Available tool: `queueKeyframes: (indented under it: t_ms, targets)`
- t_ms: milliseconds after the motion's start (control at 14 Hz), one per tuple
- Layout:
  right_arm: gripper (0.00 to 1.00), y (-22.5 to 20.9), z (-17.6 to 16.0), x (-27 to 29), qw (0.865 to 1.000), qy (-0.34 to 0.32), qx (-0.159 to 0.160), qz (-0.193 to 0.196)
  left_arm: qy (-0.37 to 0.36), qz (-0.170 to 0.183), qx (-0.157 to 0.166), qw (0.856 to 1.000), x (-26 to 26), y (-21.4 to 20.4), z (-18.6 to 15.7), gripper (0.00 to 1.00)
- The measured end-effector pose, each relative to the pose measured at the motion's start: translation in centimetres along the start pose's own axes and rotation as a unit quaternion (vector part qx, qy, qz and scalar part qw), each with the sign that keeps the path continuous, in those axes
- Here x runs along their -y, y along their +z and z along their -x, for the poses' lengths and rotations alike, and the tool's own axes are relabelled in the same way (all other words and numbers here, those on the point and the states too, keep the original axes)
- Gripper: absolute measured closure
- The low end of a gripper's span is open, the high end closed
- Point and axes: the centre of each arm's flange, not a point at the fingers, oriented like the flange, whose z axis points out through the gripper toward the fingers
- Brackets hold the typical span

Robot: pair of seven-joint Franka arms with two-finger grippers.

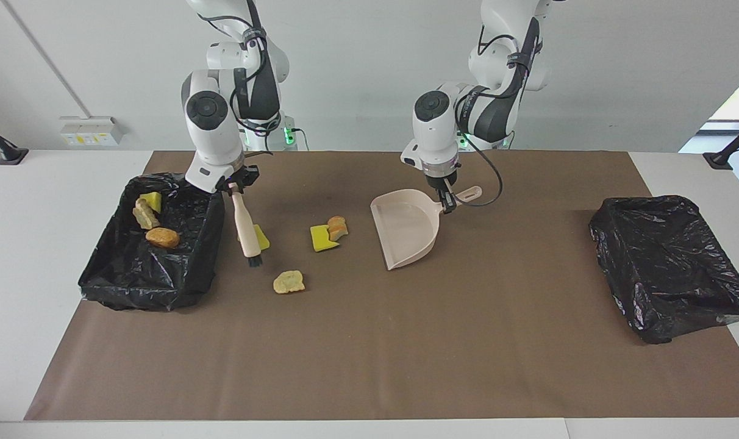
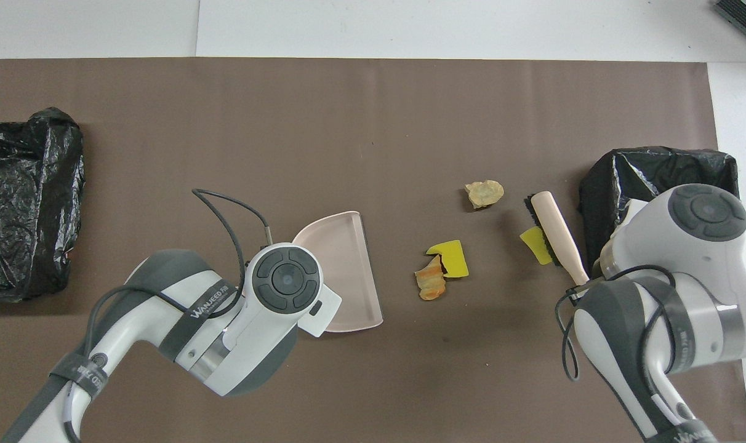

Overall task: Sweep and dump trash in bin
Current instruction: 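Grasp the brush with the right gripper and carry it beyond the pieces, then sweep the yellow and brown pieces toward the dustpan with the right gripper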

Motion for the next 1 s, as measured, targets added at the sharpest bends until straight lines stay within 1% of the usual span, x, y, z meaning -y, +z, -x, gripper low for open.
queueKeyframes:
  t_ms: [286,429,501,715,858,1002]
  targets:
    - [0.74,1.3,0.9,3.3,1.000,0.017,0.012,0.022,0.000,0.001,0.002,1.000,0.0,0.3,0.1,0.67]
    - [0.74,2.7,0.9,4.4,0.999,0.024,0.014,0.022,-0.001,0.003,0.004,1.000,0.0,0.5,0.3,0.67]
    - [0.74,3.2,0.8,5.0,1.000,0.024,0.016,0.007,-0.002,0.003,0.004,1.000,0.1,0.6,0.4,0.67]
    - [0.74,3.7,0.3,6.7,0.996,0.015,0.008,-0.090,-0.004,0.004,0.005,1.000,0.2,0.8,0.6,0.67]
    - [0.74,4.5,-0.3,7.9,0.989,0.022,0.005,-0.145,-0.004,0.004,0.005,1.000,0.1,0.8,0.6,0.67]
    - [0.74,4.6,-1.1,10.5,0.978,0.028,-0.003,-0.206,-0.004,0.005,0.005,1.000,0.1,0.9,0.6,0.67]
